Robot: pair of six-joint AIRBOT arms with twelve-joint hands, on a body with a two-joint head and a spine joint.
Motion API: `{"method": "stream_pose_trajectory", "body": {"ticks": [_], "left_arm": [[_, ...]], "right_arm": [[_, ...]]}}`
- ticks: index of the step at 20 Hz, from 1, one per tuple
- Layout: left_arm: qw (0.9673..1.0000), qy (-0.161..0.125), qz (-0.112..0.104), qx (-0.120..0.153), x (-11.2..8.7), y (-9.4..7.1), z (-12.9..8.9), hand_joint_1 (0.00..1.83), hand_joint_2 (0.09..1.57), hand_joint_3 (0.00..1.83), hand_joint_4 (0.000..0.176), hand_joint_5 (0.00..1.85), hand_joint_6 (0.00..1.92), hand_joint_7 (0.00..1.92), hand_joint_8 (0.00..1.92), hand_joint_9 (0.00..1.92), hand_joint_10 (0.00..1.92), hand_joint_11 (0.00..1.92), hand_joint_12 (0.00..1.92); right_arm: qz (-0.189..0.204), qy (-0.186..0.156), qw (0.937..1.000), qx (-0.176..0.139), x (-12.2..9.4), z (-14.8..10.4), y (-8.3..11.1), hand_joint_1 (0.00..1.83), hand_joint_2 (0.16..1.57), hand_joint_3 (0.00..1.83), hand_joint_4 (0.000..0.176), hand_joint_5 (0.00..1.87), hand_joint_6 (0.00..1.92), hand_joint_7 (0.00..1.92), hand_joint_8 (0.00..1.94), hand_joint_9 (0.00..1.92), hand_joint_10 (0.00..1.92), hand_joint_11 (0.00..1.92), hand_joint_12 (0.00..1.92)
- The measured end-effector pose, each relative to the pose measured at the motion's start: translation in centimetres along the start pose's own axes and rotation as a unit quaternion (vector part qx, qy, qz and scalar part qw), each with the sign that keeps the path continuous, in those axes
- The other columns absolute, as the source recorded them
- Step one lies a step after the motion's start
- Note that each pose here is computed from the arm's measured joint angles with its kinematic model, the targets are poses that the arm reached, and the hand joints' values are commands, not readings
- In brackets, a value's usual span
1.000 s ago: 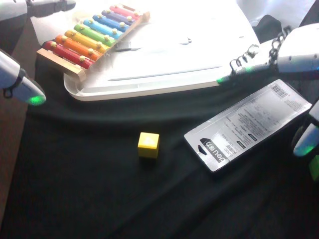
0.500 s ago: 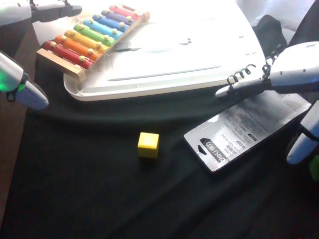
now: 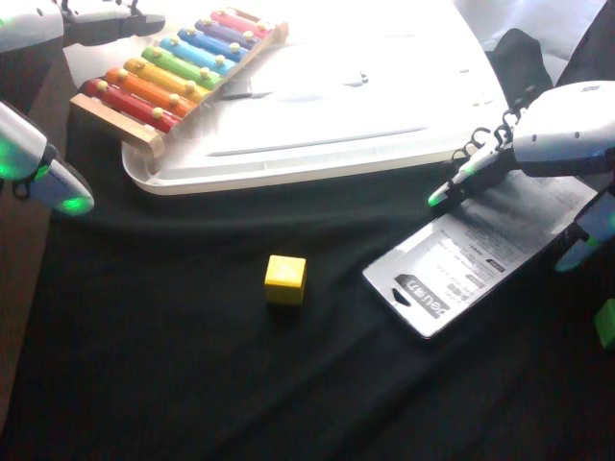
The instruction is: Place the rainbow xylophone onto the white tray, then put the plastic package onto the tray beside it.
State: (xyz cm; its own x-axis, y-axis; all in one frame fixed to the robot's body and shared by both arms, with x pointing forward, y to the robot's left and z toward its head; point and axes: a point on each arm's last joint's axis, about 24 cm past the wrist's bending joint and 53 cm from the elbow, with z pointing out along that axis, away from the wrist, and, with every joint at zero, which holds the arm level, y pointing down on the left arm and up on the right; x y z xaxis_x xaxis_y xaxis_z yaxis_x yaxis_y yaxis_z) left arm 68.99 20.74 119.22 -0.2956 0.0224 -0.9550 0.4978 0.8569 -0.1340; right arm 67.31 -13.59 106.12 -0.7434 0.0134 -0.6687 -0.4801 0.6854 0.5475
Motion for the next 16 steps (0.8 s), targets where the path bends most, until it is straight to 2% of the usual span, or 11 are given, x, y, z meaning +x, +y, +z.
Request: {"method": "stream_pose_trajectory", "body": {"ticks": [1, 2, 3, 5, 6, 7, 8, 9, 11, 13, 16], "left_arm": [[1.0000, 0.000, 0.000, 0.000, 0.0, 0.0, 0.0, 0.84, 0.67, 0.00, 0.090, 0.00, 0.00, 0.05, 0.01, 0.07, 0.01, 0.00, 0.00], [1.0000, -0.001, -0.001, 0.001, 0.0, 0.0, 0.0, 0.85, 0.68, 0.00, 0.078, 0.00, 0.00, 0.03, 0.00, 0.06, 0.00, 0.00, 0.00], [1.0000, -0.001, -0.001, 0.000, 0.0, 0.0, 0.0, 0.83, 0.68, 0.00, 0.073, 0.00, 0.00, 0.03, 0.00, 0.06, 0.00, 0.00, 0.00], [1.0000, -0.001, -0.002, 0.002, -0.1, 0.0, 0.0, 0.82, 0.66, 0.00, 0.106, 0.00, 0.00, 0.05, 0.01, 0.08, 0.01, 0.00, 0.00], [1.0000, -0.001, -0.002, 0.004, -0.1, -0.1, 0.0, 0.83, 0.67, 0.00, 0.104, 0.00, 0.00, 0.05, 0.01, 0.07, 0.01, 0.00, 0.00], [1.0000, -0.002, -0.002, 0.004, -0.1, -0.2, 0.0, 0.81, 0.69, 0.01, 0.096, 0.00, 0.00, 0.03, 0.00, 0.06, 0.00, 0.00, 0.00], [1.0000, 0.001, -0.001, 0.003, 0.1, 0.0, 0.0, 0.81, 0.67, 0.00, 0.127, 0.00, 0.00, 0.03, 0.00, 0.06, 0.00, 0.00, 0.00], [1.0000, 0.001, -0.001, 0.002, 0.1, 0.1, 0.1, 0.81, 0.67, 0.00, 0.127, 0.00, 0.00, 0.03, 0.00, 0.06, 0.00, 0.00, 0.00], [1.0000, 0.003, -0.001, -0.001, 0.3, 0.2, 0.2, 0.82, 0.66, 0.00, 0.151, 0.00, 0.00, 0.02, 0.00, 0.06, 0.00, 0.00, 0.00], [1.0000, 0.006, -0.001, 0.006, 0.6, -0.2, 0.3, 0.81, 0.66, 0.00, 0.164, 0.00, 0.00, 0.03, 0.00, 0.07, 0.01, 0.00, 0.00], [0.9999, 0.008, -0.003, 0.007, 0.7, -0.3, 0.4, 0.78, 0.66, 0.00, 0.169, 0.00, 0.00, 0.03, 0.01, 0.07, 0.01, 0.00, 0.00]], "right_arm": [[0.002, -0.001, 1.0000, 0.000, -0.1, 0.1, -0.1, 1.43, 1.01, 0.01, 0.000, 0.60, 0.01, 0.70, 0.01, 0.73, 0.02, 0.49, 0.40], [0.006, 0.002, 1.0000, 0.002, 0.2, 0.1, -0.4, 1.47, 1.13, 0.01, 0.000, 0.76, 0.03, 0.76, 1.00, 0.79, 1.09, 0.57, 0.80], [0.011, 0.001, 0.9999, 0.002, 0.2, 0.2, -0.6, 1.36, 1.24, 0.00, 0.000, 0.64, 0.99, 0.69, 1.47, 0.73, 1.49, 0.58, 1.16], [0.020, -0.003, 0.9998, 0.001, -0.1, 0.5, -0.6, 1.33, 1.29, 0.01, 0.000, 0.59, 1.27, 0.62, 1.65, 0.65, 1.66, 0.59, 1.40], [0.024, -0.006, 0.9997, 0.003, -0.1, 0.6, -0.6, 1.54, 1.27, 0.00, 0.000, 0.39, 1.87, 0.41, 1.92, 0.55, 1.90, 0.69, 1.88], [0.023, -0.004, 0.9997, 0.004, 0.0, 0.6, -0.7, 1.60, 1.24, 0.00, 0.060, 0.31, 1.91, 0.37, 1.94, 0.58, 1.92, 0.83, 1.91], [0.025, -0.002, 0.9997, 0.005, 0.2, 0.6, -0.8, 1.61, 1.19, 0.00, 0.095, 0.31, 1.92, 0.52, 1.94, 0.88, 1.92, 1.18, 1.92], [0.028, -0.001, 0.9996, 0.008, 0.3, 0.7, -1.0, 1.61, 1.19, 0.00, 0.095, 0.31, 1.92, 0.52, 1.94, 0.88, 1.92, 1.18, 1.92], [0.030, 0.000, 0.9995, 0.010, 0.3, 0.7, -1.1, 1.55, 1.18, 0.00, 0.000, 0.40, 1.92, 0.84, 1.94, 1.25, 1.92, 1.45, 1.92], [0.032, 0.001, 0.9995, 0.007, 0.4, 0.7, -1.0, 1.10, 1.27, 0.02, 0.000, 0.66, 1.51, 1.16, 1.94, 1.42, 1.92, 1.51, 1.92], [0.029, 0.006, 0.9995, 0.012, 0.8, 0.7, -1.2, 1.54, 1.22, 0.00, 0.000, 0.65, 1.92, 1.10, 1.94, 1.37, 1.92, 1.46, 1.92]]}}
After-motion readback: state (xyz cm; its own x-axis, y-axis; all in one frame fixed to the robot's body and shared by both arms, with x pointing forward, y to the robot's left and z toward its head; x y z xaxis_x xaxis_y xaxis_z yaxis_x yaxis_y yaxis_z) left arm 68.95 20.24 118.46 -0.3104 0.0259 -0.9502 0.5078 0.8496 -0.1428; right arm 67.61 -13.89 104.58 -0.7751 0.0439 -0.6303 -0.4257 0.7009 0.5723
